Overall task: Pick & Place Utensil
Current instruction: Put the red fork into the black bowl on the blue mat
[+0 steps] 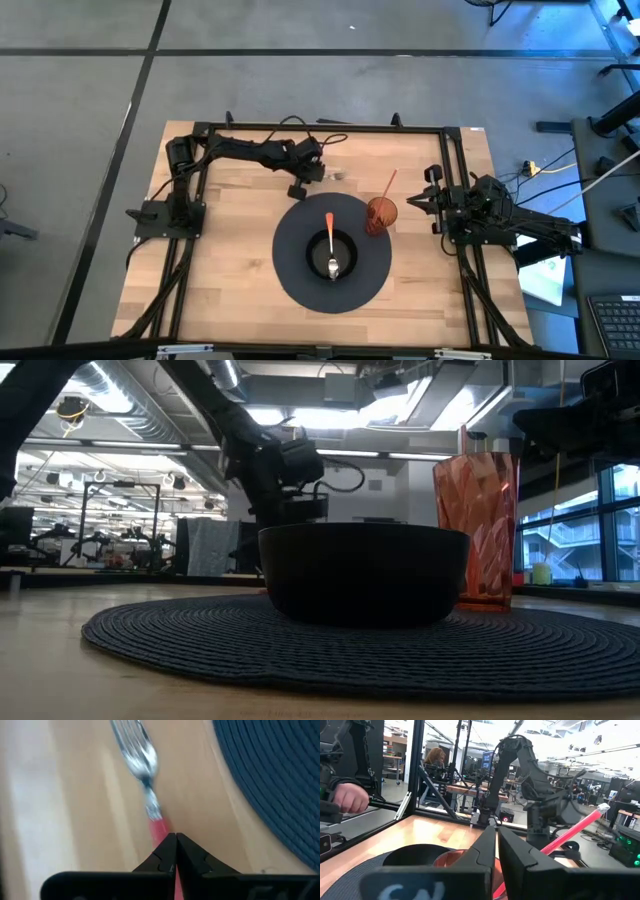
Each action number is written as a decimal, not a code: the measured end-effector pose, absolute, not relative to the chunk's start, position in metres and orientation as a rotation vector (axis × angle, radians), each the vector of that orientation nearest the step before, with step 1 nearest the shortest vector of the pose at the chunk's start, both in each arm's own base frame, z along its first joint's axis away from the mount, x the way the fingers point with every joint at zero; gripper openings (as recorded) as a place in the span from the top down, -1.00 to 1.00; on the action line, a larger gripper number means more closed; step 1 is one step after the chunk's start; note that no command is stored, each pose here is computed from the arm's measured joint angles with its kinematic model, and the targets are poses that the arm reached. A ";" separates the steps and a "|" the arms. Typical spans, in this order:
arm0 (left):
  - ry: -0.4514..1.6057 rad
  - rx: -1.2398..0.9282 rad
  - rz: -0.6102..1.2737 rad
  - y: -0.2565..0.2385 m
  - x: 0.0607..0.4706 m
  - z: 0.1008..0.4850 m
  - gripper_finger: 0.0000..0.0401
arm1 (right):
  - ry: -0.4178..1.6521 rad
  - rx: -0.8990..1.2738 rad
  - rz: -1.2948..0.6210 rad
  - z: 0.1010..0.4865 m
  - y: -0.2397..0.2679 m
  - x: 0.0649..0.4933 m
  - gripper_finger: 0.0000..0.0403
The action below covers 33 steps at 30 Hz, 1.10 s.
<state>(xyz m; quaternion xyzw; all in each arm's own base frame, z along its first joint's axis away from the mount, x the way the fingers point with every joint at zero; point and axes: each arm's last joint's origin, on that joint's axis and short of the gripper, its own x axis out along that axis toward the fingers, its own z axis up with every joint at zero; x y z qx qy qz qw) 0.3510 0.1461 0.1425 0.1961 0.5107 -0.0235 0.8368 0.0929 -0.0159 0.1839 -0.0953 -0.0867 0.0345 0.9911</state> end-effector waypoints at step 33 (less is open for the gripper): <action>1.006 0.117 0.060 0.166 0.352 0.153 0.27 | -0.153 -0.188 0.070 0.182 -0.016 0.093 0.88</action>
